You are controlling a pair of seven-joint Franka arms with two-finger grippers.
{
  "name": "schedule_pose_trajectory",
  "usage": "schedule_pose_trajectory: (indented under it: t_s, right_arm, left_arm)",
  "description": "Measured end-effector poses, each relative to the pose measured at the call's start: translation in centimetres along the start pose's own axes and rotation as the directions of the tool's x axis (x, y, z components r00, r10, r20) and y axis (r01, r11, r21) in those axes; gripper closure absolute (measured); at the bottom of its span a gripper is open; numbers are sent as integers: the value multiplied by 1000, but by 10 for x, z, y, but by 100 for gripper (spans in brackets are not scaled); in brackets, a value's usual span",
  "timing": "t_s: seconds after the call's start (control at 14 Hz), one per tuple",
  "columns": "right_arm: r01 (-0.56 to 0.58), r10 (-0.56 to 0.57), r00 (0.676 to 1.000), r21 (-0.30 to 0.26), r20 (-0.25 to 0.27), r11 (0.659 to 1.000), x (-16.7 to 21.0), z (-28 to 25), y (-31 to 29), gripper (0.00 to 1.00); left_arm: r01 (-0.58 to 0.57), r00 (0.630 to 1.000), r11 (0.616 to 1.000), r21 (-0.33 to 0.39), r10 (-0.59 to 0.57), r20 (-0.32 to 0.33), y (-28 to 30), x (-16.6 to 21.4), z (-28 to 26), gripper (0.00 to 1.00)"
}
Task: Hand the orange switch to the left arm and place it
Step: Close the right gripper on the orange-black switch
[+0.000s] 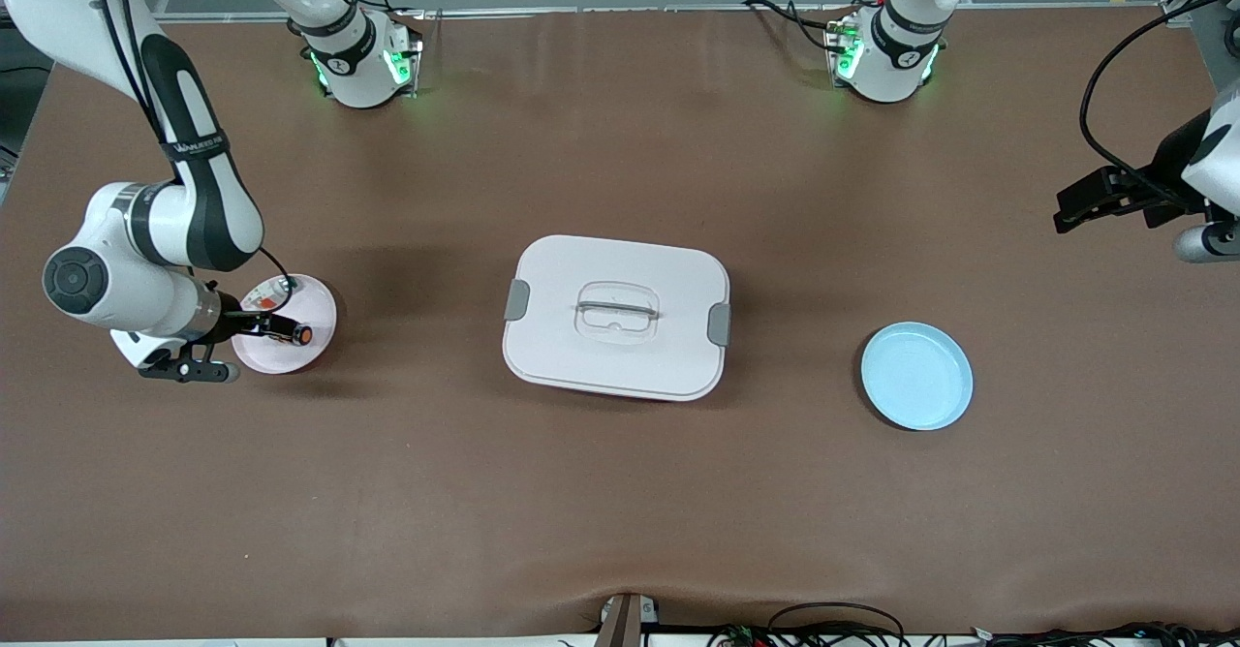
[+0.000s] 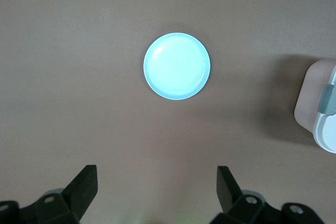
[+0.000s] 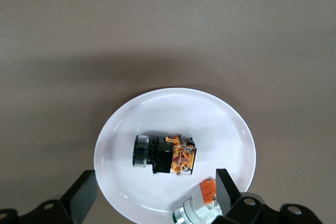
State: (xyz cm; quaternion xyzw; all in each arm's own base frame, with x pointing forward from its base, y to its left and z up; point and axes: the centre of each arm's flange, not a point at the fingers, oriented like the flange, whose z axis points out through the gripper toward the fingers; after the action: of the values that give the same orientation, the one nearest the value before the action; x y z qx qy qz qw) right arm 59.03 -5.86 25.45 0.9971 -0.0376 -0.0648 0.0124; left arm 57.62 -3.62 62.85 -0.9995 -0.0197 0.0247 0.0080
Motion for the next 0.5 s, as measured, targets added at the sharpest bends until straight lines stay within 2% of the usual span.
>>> schedule_pose_trajectory:
  t_s: [0.5]
  right_arm:
    - [-14, 14, 999, 0, -52, 1000, -10, 40, 8, 0]
  left_arm:
    - [-3, 1000, 1000, 2, 3, 15, 2, -2, 2, 0]
